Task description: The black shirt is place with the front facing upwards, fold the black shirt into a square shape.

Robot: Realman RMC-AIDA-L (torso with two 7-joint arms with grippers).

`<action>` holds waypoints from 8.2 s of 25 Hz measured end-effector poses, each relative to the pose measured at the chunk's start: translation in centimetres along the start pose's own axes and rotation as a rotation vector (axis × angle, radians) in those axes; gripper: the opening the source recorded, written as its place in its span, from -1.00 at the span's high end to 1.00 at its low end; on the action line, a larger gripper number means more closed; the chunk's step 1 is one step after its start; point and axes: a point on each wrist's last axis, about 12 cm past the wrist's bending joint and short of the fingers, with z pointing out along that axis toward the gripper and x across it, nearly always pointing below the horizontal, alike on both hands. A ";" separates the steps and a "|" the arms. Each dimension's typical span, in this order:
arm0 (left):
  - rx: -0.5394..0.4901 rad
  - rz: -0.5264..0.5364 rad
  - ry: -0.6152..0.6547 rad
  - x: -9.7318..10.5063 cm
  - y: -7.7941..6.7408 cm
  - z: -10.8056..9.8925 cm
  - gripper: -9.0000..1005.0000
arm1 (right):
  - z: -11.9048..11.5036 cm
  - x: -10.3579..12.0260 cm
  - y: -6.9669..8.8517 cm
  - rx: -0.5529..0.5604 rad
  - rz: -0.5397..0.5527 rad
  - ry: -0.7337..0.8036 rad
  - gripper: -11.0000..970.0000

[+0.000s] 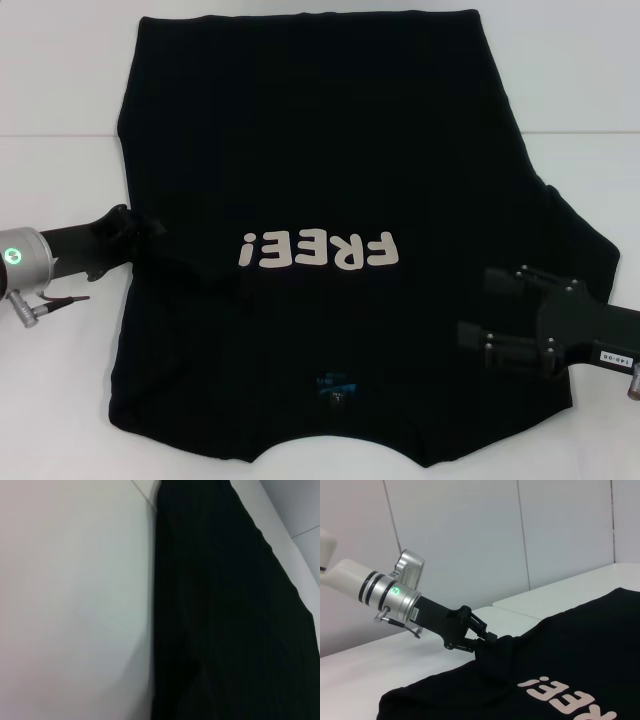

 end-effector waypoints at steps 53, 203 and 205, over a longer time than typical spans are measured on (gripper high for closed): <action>0.193 0.006 -0.092 1.5 -9.0 5.8 -0.11 | 0.5 0.1 0.4 -0.025 0.019 -0.003 -0.88; 0.589 0.991 0.185 4.6 0.3 -9.4 -0.42 | 3.3 -8.5 -10.8 0.665 0.616 0.698 -0.23; 0.589 0.991 0.185 4.6 0.3 -9.4 -0.42 | 3.3 -8.5 -10.8 0.665 0.614 0.698 0.10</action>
